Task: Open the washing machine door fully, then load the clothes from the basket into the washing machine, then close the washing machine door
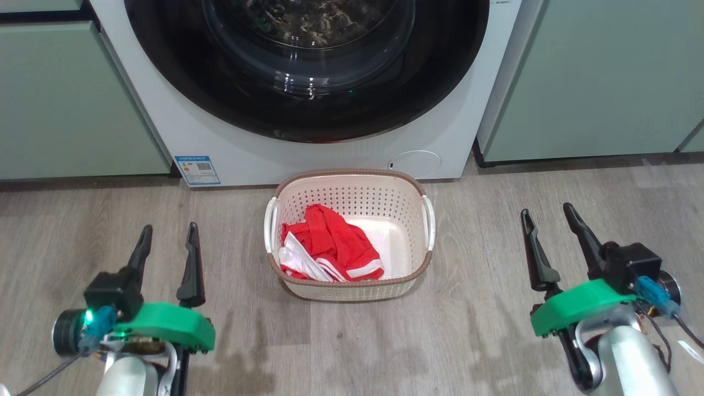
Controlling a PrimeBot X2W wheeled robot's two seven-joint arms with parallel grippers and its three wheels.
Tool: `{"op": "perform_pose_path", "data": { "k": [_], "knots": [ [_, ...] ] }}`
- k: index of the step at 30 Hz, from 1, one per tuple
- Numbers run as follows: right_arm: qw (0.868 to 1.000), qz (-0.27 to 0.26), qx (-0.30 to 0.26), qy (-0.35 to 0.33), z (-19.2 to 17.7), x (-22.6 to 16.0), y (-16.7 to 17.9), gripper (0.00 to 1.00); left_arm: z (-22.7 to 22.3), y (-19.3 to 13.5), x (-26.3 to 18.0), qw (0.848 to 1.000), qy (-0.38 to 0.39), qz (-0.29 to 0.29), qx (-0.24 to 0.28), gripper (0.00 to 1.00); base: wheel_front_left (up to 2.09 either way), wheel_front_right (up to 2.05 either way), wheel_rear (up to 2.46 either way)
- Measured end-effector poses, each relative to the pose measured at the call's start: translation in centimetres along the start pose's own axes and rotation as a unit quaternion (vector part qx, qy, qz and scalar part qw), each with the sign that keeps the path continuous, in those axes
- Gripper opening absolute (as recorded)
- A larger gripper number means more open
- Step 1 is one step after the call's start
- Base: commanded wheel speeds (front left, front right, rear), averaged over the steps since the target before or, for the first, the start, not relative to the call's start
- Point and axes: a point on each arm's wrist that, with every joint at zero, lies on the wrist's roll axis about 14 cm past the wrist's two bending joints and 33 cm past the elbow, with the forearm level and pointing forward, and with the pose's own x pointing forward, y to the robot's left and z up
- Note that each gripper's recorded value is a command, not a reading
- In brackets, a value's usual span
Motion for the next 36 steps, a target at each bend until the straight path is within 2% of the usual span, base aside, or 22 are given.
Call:
{"op": "perform_pose_path", "data": {
  "k": [8,24,36],
  "knots": [
    [1.000,0.009,-0.026,-0.005,0.12,0.14,0.36,1.00,0.24,0.07,-0.05,1.000,-0.010,0.001,0.025,1.00,0.00,0.00,0.00],
    [1.000,0.007,-0.015,-0.005,0.07,0.20,0.31,1.00,-0.08,0.17,-0.09,1.000,-0.006,0.004,0.013,1.00,0.00,0.00,0.00],
    [1.000,0.007,-0.015,-0.004,-0.06,0.35,0.33,1.00,-0.25,0.54,-0.03,1.000,-0.004,0.008,0.024,1.00,0.00,0.00,0.00]
  ]
}}
